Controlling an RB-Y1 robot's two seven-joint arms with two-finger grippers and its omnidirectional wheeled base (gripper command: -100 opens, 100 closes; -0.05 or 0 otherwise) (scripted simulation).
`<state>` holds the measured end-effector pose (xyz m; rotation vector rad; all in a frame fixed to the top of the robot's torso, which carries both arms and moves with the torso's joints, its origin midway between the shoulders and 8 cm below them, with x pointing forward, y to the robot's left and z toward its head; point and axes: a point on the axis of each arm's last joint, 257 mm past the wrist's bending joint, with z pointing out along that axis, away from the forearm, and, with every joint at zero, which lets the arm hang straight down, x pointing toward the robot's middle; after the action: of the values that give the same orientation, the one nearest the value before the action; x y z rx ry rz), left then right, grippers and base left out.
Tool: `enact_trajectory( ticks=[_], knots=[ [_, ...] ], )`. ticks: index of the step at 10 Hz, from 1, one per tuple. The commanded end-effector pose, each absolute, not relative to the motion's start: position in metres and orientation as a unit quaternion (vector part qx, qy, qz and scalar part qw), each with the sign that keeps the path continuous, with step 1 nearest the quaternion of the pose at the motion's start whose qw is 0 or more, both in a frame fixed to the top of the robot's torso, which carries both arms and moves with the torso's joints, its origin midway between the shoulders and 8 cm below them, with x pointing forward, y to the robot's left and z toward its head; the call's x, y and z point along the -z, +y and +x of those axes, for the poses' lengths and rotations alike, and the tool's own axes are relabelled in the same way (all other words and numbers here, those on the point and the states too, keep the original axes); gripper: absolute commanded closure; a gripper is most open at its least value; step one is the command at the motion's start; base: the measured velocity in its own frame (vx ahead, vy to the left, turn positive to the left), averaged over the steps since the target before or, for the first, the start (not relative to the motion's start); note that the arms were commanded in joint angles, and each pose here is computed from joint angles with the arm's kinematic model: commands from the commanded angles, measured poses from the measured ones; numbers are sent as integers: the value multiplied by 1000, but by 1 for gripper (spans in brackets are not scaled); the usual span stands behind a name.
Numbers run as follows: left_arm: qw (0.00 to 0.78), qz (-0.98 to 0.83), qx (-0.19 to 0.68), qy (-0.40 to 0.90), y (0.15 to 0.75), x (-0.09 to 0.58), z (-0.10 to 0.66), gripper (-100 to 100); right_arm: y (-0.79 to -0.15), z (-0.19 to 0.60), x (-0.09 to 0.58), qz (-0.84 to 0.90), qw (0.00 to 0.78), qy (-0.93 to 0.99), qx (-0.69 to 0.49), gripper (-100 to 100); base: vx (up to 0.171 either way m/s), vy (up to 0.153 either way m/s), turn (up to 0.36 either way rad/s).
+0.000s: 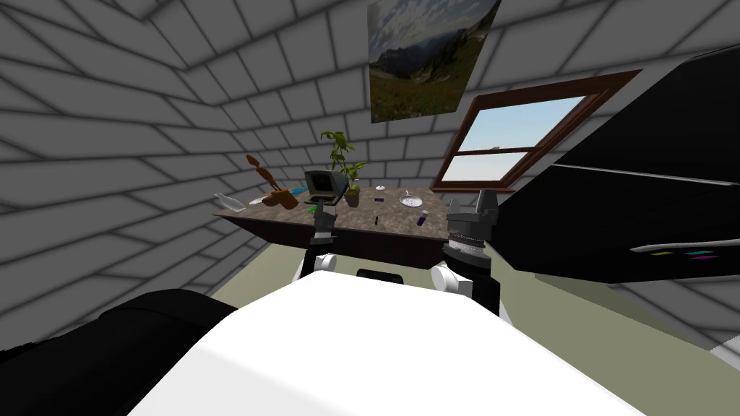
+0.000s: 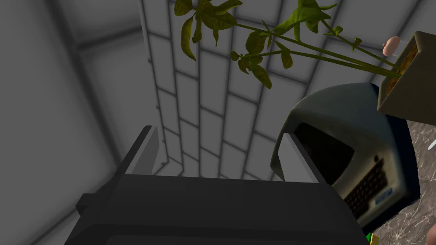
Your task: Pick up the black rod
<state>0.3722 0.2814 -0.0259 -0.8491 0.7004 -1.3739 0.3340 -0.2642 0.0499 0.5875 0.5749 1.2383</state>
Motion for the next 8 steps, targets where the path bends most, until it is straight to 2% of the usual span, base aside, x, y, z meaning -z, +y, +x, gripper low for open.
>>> enact_trajectory(
  ticks=[1,5,8],
  knots=[
    [627,-374,599,329,282,34,381,-100,-264,334,-50,267,736,262,-564,0,-3,-49,8],
    [600,-400,588,366,292,55,409,-100,-264,334,-50,268,736,262,-564,0,18,-134,18],
    [587,-419,579,381,298,68,420,-100,-264,334,-50,267,736,262,-564,0,2,-97,9]
  ],
)
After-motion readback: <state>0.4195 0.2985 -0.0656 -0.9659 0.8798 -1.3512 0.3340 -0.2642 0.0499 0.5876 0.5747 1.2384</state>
